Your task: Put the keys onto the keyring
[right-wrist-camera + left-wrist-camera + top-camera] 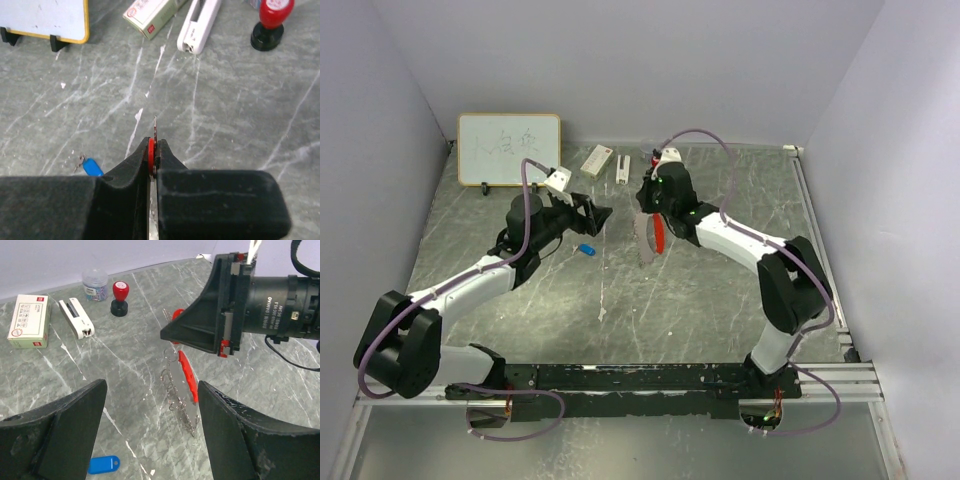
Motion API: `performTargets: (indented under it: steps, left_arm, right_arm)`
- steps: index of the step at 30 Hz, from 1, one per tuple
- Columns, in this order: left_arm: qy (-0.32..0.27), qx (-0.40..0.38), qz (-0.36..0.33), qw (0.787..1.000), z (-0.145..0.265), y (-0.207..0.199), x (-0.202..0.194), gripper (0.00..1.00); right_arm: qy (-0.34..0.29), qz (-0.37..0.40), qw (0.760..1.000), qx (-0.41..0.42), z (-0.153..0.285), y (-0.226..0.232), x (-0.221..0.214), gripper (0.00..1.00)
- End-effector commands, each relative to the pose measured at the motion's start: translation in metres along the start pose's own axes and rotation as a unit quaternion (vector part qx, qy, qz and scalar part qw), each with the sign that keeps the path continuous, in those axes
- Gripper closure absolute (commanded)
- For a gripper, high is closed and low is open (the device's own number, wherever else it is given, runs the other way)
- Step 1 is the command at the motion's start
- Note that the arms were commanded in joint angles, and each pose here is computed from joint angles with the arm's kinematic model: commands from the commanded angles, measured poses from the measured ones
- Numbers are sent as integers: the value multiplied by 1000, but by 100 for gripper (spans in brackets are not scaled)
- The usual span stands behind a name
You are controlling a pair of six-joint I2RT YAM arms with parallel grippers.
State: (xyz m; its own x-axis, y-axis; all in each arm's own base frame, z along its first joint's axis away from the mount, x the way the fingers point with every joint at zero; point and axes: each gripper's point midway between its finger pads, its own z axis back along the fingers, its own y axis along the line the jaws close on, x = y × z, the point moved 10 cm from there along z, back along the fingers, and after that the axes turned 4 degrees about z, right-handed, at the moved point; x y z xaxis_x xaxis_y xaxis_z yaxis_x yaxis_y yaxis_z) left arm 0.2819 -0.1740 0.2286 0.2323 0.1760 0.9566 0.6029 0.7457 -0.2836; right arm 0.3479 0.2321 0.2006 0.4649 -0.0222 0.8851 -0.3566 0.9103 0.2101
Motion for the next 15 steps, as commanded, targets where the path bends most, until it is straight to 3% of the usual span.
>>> performTargets:
  steps: [1,11,15]
  left_arm:
    - [-12,-6,1,1000,1,1,4,16]
    - [-11,-10,8,1000,1,1,2,16]
    - [-12,-12,10,1000,1,1,3,16]
  right_arm:
    - [-56,-5,998,30,-13,13,30,100]
    - [-54,-12,997,55,-41,15,20,97]
    - [-55,-21,996,61,-45,13,17,63]
